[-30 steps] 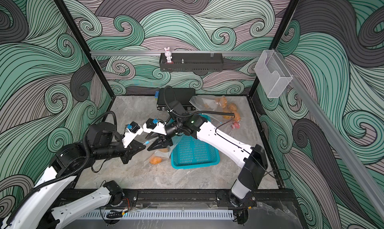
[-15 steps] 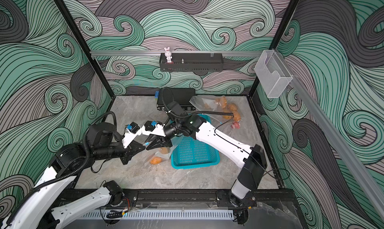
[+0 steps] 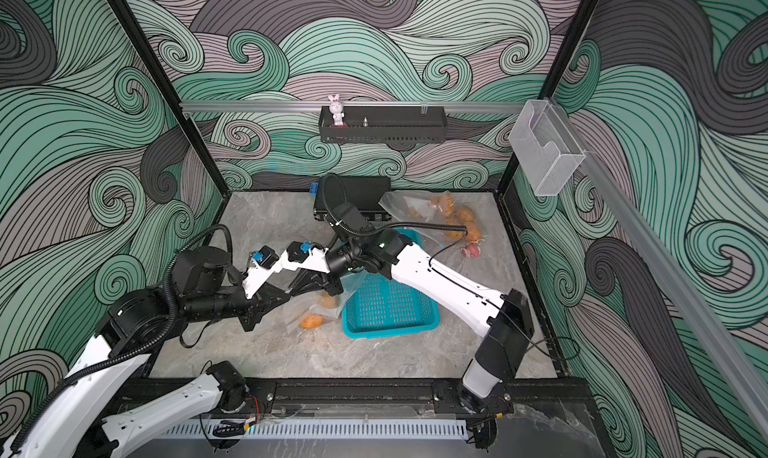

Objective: Put the potatoes into a zipper bag and zip it
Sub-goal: Zip the zipper on the zipper food storage bag.

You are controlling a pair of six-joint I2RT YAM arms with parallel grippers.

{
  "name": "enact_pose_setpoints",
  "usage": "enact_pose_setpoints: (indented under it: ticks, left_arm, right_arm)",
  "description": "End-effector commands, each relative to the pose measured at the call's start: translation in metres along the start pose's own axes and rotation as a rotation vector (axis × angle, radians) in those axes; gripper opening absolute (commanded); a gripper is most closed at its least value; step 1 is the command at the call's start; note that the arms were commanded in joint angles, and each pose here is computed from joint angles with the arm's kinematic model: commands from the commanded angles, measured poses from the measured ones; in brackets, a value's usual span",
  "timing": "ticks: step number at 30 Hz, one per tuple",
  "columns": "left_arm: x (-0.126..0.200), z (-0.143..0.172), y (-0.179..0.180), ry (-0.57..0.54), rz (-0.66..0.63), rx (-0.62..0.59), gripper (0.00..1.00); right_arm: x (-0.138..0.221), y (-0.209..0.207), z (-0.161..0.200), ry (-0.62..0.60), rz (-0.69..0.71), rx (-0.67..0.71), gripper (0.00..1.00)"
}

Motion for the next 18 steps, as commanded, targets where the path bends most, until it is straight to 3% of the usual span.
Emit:
enact_pose_setpoints:
  ticks: [1, 18]
  left_arm:
    - [0.012, -0.006, -0.005, -0.035, 0.006, -0.004, 0.0]
    - [0.06, -0.002, -0.007, -0.087, -0.066, -0.007, 0.0]
  right_arm:
    - [0.009, 0.006, -0.013, -0.005, 0.02, 0.05, 0.05]
    - [0.049, 0.008, -0.018, 0.022, 0.145, 0.086, 0.05]
Point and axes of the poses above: each gripper's point midway between its finger pads, its own x axis back along the fingers, its own y axis along the line the jaws close on, z = x × y, the point moved 1 cm from there along x, back along the fingers, and after that the axes turned 1 degree about -x, right-handed, at the moved point
